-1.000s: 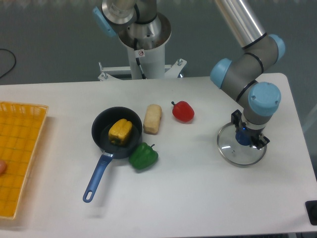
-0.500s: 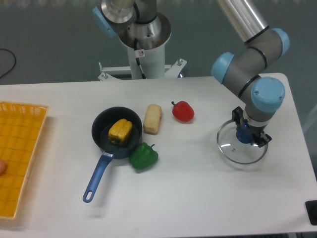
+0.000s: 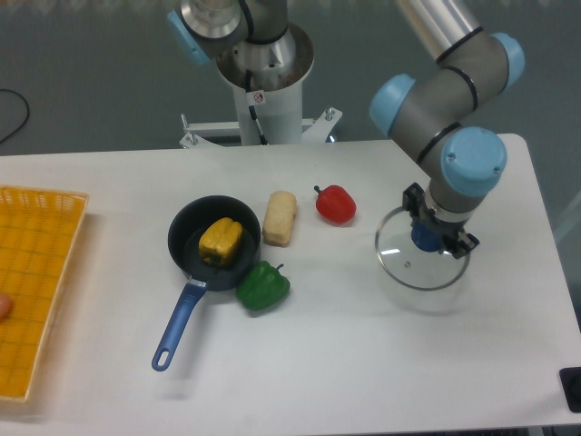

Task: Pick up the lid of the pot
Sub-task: 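Lift the glass lid by its knob off the table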

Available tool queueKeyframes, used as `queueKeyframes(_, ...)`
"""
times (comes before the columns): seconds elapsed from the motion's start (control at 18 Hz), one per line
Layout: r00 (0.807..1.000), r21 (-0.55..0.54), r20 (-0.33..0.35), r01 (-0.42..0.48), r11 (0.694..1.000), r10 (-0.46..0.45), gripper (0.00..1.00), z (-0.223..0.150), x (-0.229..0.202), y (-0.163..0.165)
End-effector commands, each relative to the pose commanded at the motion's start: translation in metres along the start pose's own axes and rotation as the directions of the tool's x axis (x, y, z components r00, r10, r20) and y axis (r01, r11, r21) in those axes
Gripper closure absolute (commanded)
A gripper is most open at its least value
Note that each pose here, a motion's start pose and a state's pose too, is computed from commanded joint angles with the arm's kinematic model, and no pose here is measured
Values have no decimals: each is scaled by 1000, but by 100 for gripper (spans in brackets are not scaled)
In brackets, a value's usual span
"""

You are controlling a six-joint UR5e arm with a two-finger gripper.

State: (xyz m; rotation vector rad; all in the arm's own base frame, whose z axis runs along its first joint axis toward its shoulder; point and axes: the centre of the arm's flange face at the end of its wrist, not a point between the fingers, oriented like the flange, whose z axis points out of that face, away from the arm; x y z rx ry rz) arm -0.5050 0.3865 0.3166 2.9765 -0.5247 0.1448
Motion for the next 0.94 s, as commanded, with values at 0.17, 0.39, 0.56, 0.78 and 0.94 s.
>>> queueKeyframes(0.17, 1000, 12, 0, 31, 999, -31, 50, -5, 9, -18)
queueKeyframes(0.39, 999, 20, -12, 40, 999, -39, 50, -7, 14, -20)
queueKeyframes(0.56, 999, 20, -15, 44, 999, -44, 50, -7, 15, -19)
queueKeyframes(0.78, 999, 20, -17, 47, 999, -47, 50, -7, 16, -19)
queueKeyframes(0.94, 998, 24, -14, 58, 998, -58, 50, -8, 17, -23)
